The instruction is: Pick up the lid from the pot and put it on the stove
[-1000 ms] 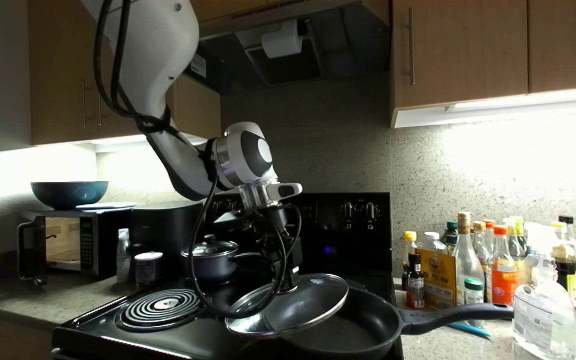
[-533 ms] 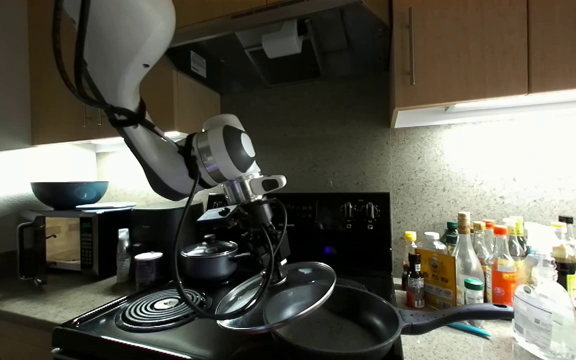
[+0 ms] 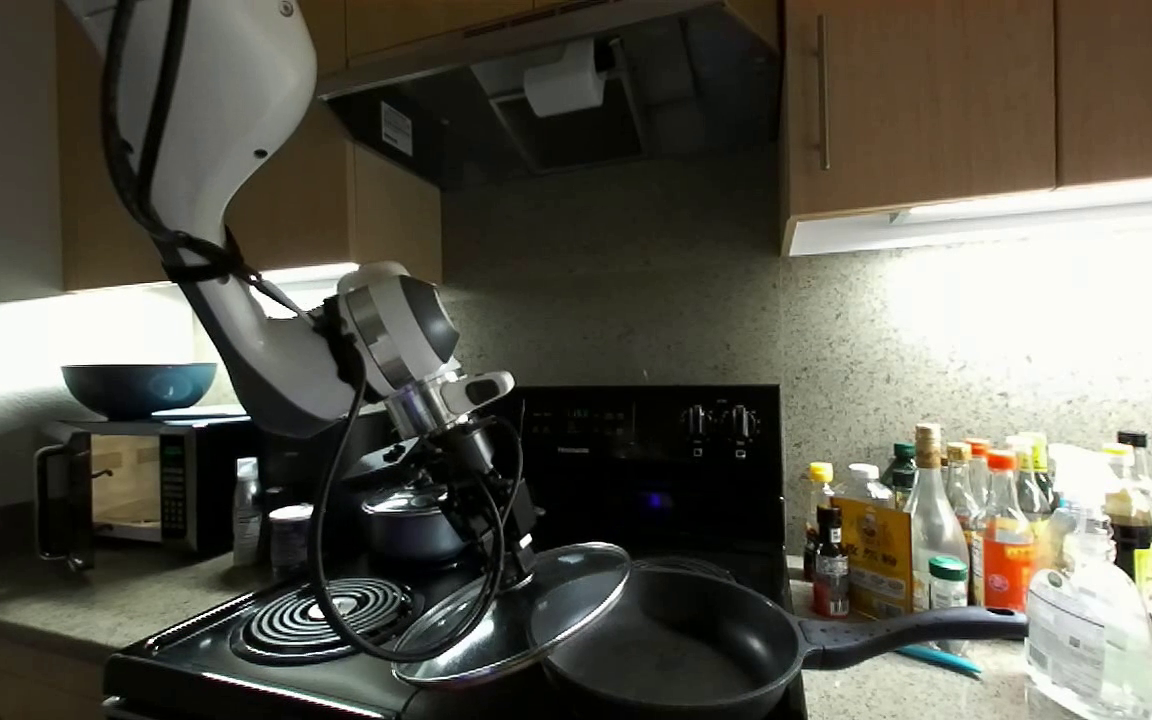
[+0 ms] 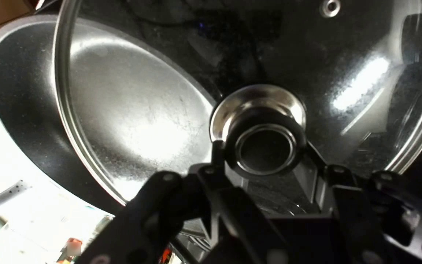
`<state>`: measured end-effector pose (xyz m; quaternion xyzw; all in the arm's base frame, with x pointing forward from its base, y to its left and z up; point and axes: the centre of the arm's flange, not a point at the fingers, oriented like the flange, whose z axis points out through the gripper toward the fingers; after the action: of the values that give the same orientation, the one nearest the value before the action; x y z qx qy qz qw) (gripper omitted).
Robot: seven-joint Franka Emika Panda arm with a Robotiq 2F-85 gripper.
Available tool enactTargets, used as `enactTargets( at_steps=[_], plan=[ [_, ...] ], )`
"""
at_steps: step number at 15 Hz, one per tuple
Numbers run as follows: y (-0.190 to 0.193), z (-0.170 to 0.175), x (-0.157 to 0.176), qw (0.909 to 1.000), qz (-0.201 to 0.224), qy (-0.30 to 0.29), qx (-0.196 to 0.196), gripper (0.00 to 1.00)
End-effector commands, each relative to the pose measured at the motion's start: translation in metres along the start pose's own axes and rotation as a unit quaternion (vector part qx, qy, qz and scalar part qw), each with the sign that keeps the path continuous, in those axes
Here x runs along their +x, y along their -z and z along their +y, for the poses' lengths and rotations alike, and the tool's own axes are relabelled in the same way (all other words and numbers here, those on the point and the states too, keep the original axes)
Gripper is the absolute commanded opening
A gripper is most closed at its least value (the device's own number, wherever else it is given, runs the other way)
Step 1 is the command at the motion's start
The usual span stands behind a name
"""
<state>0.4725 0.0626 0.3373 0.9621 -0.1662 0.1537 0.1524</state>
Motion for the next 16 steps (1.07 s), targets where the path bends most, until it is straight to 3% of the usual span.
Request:
enactTargets(
  at_steps=[1, 2, 3, 11, 16],
  plan=[
    [-0.002, 0.002, 0.001, 1.0000, -0.002, -0.003, -0.001, 0.49],
    [-0.003, 0.004, 0.001, 1.0000, -0.002, -0.004, -0.002, 0.49],
    [-0.003, 0.004, 0.002, 1.0000, -0.003, -0.005, -0.002, 0.24],
    [0.020, -0.061, -0.043, 0.9941, 0.059, 0.085, -0.033, 0.24],
    [0.026, -0.087, -0.060, 0.9883, 0.061, 0.136, -0.034, 0.24]
  ],
)
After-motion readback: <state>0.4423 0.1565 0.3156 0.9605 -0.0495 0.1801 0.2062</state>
